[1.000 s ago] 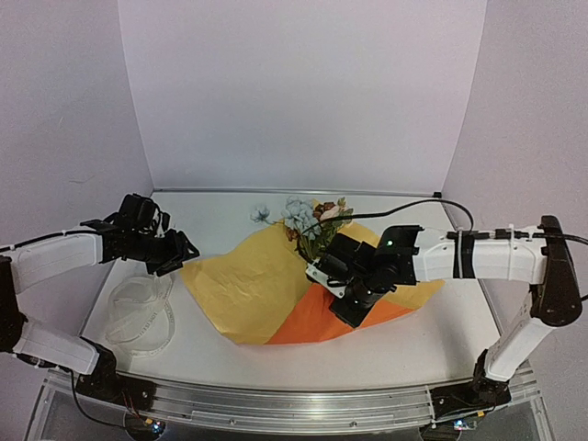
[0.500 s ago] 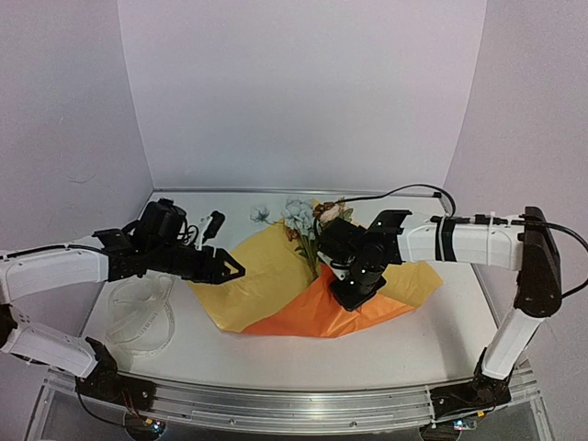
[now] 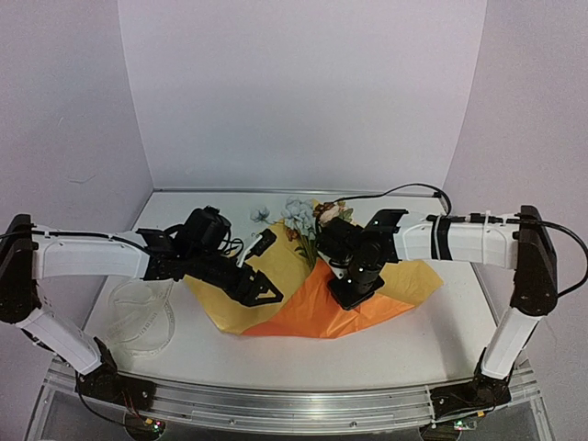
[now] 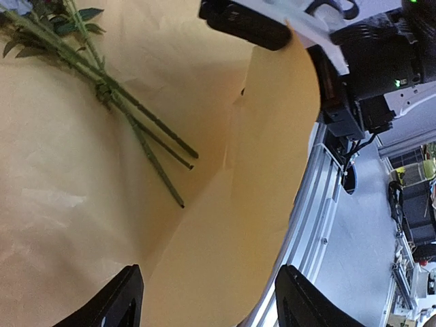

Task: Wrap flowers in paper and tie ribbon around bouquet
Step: Fold the bottom corner of the flattened wrapping paper at the center of the board.

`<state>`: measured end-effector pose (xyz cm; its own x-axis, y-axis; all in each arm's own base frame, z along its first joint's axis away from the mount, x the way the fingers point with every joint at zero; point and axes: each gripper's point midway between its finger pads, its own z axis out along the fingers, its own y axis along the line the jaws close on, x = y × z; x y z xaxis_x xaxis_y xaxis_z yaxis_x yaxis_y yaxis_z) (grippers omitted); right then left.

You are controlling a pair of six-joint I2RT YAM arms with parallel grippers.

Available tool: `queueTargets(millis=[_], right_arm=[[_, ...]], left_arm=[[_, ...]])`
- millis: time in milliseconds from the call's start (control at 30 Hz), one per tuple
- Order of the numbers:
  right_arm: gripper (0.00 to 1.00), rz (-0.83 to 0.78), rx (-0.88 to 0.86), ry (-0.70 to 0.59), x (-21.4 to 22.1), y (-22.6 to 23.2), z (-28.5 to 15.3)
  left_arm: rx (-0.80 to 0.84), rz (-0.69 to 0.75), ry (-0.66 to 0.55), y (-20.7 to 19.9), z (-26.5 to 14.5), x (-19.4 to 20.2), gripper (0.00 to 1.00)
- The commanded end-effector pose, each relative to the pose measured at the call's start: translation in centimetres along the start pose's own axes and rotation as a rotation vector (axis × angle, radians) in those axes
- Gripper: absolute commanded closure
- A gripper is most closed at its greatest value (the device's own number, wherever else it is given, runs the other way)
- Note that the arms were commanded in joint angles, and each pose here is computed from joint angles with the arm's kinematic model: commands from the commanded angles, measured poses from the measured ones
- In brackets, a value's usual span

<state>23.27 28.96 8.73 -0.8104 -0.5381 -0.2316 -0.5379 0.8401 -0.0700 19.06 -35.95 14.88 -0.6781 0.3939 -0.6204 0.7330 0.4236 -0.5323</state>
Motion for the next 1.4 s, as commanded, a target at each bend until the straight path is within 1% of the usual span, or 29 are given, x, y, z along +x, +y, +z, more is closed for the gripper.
queueTargets(millis=[0,167,300,400,467,533,600,667,767,867,1033,1233,1367], right_arm=[[0.90,0.032,0.002,-0.015,-0.9,-0.1,-0.5],[0.90,0.041,0.001,-0.019,-1.0,-0.1,-0.6],[0.90,0.046,-0.002,-0.020,-1.0,-0.1,-0.7],[0.87,0.054,0.003,-0.024,-0.9,-0.3,-0.8],[0.81,0.058,0.010,-0.031,-0.9,-0.5,-1.1],[0.72,0.059,0.023,-0.044,-0.7,-0.9,-1.4],[0.60,0.060,0.034,-0.058,-0.5,-1.4,-1.9],[0.51,0.061,0.033,-0.070,-0.4,-1.8,-2.4],[0.41,0.065,0.036,-0.080,0.1,-2.5,-2.9],[0.35,0.066,0.040,-0.076,0.8,-3.2,-3.0],[0.33,0.086,0.032,-0.063,1.9,-4.3,-3.0],[0.33,0.089,0.016,-0.058,2.5,-4.6,-3.2],[0.29,0.102,-0.007,-0.048,2.6,-4.7,-3.1]], left_arm=[[0.095,0.117,-0.043,-3.0,0.4,-2.8,0.31],[0.110,0.126,0.006,-3.4,2.0,-2.1,0.34],[0.115,0.123,0.027,-3.4,3.1,-2.0,0.43],[0.118,0.120,0.035,-3.2,3.6,-2.0,0.54],[0.114,0.117,0.037,-3.0,3.9,-2.0,0.66],[0.100,0.113,0.038,-2.6,4.2,-1.9,0.80],[0.091,0.107,0.050,-2.2,4.7,-1.8,0.92],[0.085,0.104,0.055,-2.0,5.0,-1.7,0.96],[0.071,0.106,0.049,-1.6,5.4,-2.0,0.97],[0.048,0.110,0.042,-1.0,5.9,-2.5,0.98],[0.010,0.104,0.031,0.5,6.7,-3.4,0.98],[-0.056,0.078,0.014,3.6,7.1,-4.8,0.97],[-0.073,0.083,0.032,4.9,7.7,-4.8,0.97]])
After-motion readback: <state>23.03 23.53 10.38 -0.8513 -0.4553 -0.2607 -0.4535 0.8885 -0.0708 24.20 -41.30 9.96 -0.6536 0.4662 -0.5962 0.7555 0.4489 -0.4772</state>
